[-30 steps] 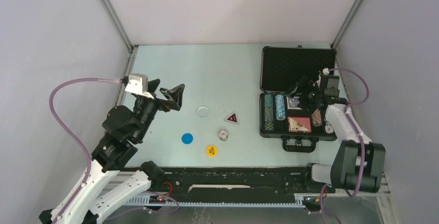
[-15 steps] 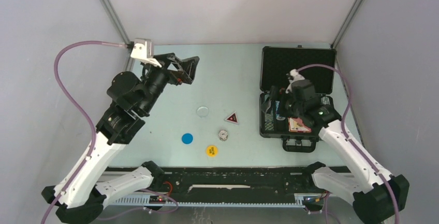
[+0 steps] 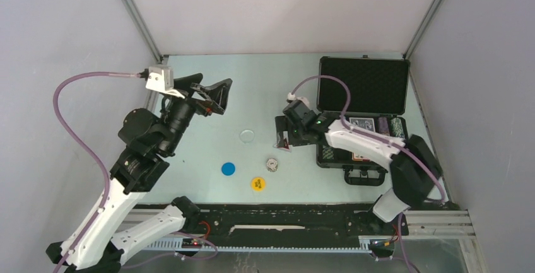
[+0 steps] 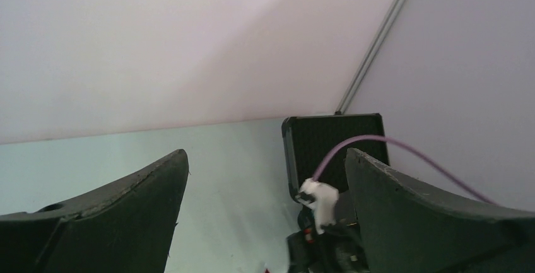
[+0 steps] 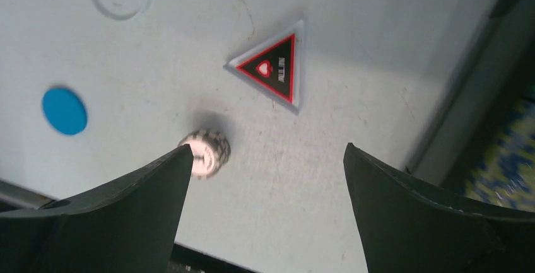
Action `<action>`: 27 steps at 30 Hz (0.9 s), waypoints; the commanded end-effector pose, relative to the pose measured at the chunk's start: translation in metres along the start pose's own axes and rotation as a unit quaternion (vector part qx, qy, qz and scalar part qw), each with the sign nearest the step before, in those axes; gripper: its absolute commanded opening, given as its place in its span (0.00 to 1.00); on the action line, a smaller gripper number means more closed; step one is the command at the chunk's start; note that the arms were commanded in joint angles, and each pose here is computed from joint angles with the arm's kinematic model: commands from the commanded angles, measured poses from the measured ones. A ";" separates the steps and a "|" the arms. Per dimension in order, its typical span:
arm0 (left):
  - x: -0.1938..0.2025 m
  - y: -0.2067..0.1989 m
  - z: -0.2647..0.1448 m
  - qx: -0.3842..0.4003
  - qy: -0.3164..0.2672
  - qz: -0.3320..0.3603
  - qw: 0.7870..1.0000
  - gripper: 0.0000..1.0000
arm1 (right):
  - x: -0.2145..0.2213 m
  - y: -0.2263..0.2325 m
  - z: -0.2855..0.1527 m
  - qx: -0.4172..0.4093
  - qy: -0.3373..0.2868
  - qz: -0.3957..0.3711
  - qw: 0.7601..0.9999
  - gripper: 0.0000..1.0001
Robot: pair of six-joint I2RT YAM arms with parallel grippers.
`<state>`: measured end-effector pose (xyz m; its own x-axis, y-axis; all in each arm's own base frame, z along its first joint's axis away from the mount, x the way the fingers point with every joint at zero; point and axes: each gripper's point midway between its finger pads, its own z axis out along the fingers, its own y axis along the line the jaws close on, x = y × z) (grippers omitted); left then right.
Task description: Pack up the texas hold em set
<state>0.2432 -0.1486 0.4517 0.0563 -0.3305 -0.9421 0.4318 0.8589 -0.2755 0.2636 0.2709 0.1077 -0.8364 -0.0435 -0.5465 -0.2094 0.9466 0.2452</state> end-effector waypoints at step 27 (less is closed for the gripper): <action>-0.003 -0.020 0.001 0.048 -0.005 -0.026 0.999 1.00 | 0.002 0.018 0.093 0.100 0.018 -0.049 0.994 0.99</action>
<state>0.2373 -0.1606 0.4562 0.0386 -0.3576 -0.9331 0.4955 0.8177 -0.2929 0.2999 0.3158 0.0335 -0.8479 -0.1341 -0.5129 -0.1892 0.9803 0.0566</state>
